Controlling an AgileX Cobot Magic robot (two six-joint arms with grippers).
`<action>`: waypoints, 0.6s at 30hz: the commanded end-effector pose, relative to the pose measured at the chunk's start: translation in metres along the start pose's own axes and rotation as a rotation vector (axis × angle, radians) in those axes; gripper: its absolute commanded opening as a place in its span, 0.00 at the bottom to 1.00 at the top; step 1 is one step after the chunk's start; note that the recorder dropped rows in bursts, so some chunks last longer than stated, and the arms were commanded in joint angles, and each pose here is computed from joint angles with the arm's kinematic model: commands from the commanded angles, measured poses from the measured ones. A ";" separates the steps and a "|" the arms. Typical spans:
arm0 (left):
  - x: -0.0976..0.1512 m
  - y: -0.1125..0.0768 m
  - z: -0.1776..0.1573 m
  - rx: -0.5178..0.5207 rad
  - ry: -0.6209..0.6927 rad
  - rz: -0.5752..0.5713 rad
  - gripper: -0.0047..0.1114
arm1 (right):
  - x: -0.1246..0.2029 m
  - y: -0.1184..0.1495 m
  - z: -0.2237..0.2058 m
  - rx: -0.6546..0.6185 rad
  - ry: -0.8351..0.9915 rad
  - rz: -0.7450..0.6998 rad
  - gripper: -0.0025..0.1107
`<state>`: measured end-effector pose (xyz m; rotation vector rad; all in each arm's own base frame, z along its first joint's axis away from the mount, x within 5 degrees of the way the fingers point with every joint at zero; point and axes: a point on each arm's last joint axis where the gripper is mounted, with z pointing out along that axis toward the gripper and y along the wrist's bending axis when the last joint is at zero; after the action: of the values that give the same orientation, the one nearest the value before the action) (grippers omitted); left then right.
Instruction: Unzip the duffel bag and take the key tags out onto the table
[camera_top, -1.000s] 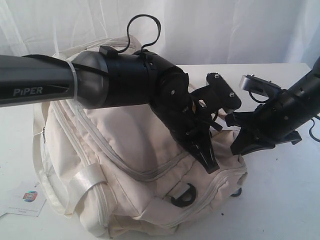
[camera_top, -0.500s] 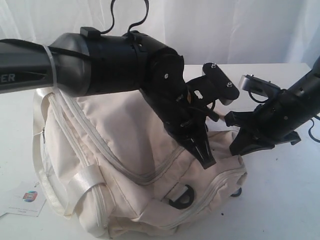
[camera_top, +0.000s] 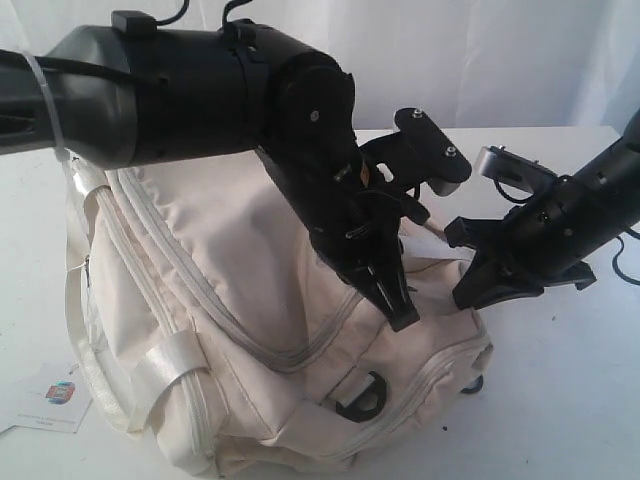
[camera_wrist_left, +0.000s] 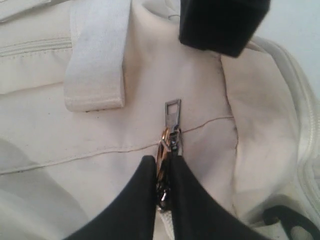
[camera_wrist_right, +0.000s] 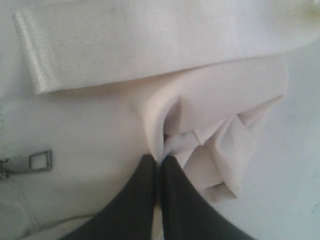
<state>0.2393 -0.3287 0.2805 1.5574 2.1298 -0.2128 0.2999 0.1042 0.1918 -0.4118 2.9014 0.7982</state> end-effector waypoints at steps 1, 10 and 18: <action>0.007 -0.001 -0.014 0.012 0.061 -0.001 0.04 | -0.001 -0.005 -0.002 0.052 -0.001 -0.038 0.13; 0.007 -0.001 -0.022 0.009 0.059 0.000 0.04 | -0.007 0.000 -0.019 0.038 -0.040 -0.046 0.45; 0.006 -0.001 -0.022 0.006 0.050 0.000 0.04 | -0.008 0.022 -0.054 0.022 -0.132 -0.104 0.46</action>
<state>0.2351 -0.3198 0.2912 1.5784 2.1354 -0.1741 0.3021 0.0997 0.2339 -0.4863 2.7858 0.7440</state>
